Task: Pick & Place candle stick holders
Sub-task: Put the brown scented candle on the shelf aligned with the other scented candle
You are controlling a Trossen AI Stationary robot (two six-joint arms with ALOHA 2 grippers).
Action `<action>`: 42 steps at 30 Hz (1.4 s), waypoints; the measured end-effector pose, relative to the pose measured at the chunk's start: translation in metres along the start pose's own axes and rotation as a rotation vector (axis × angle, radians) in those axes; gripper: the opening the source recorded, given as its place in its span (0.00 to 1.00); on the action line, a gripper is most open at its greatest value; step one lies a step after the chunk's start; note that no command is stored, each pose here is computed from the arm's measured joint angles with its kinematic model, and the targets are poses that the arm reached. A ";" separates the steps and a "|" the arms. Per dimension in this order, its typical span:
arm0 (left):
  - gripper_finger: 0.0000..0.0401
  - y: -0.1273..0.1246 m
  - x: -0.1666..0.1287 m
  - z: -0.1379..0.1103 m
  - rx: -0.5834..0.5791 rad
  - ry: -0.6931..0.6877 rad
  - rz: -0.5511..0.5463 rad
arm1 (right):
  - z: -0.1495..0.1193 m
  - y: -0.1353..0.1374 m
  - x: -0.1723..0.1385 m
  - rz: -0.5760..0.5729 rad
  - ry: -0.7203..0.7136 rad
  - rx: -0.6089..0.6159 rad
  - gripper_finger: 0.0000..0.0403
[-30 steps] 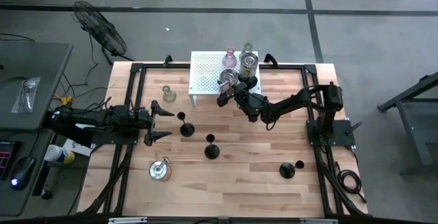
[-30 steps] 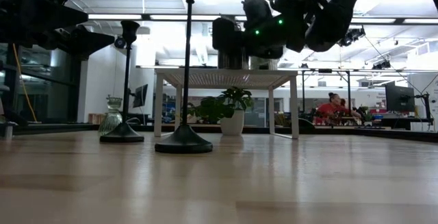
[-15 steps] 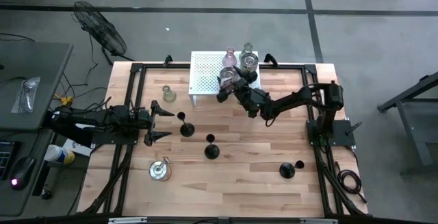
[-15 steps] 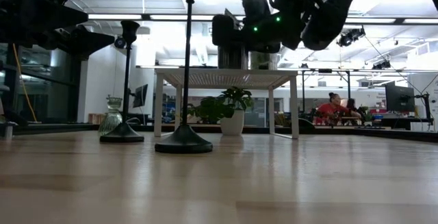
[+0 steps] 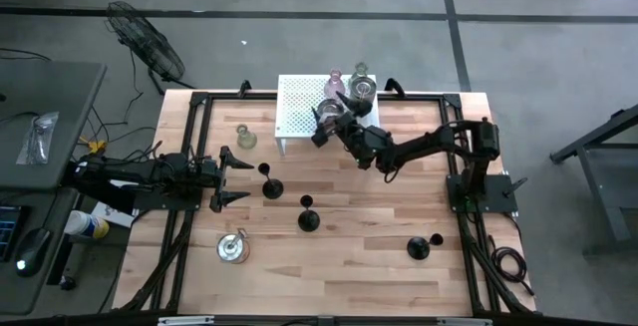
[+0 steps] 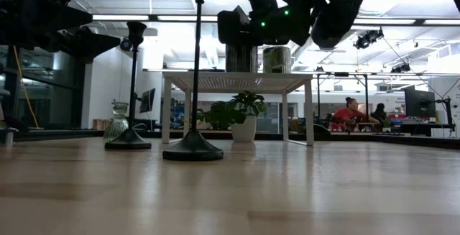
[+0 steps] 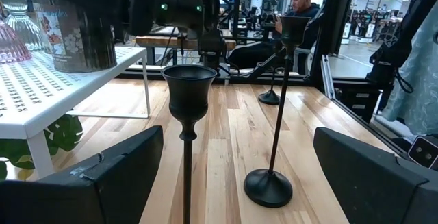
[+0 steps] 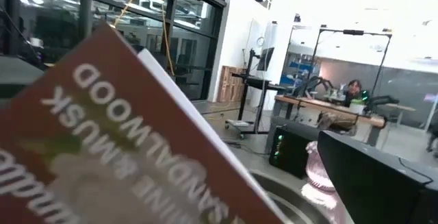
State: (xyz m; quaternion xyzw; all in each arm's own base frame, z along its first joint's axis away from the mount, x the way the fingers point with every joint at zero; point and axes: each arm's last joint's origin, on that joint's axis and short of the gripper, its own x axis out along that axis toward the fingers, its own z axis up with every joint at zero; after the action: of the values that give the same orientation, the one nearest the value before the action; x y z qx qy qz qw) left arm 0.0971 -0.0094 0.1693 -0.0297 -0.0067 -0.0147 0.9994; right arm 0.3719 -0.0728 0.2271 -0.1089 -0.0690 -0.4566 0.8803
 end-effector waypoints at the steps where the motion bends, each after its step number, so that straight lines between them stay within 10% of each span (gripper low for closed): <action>1: 0.93 0.000 0.000 0.000 0.000 0.000 0.000 | 0.000 -0.001 0.001 -0.004 -0.001 -0.012 0.95; 18: 0.93 0.000 0.000 0.000 0.000 0.001 0.000 | 0.042 -0.013 -0.004 0.129 -0.017 -0.089 0.90; 30: 0.93 0.000 0.000 0.000 0.000 0.000 0.000 | 0.057 0.018 -0.054 0.244 0.059 -0.207 0.61; 42: 0.93 0.000 0.000 0.000 0.000 0.000 0.000 | 0.008 0.017 -0.097 0.334 0.170 -0.241 0.28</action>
State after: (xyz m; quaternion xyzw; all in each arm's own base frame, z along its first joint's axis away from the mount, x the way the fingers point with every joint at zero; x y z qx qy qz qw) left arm 0.0971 -0.0094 0.1693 -0.0298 -0.0066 -0.0147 0.9994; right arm 0.3298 0.0151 0.2108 -0.1846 0.0795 -0.3168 0.9270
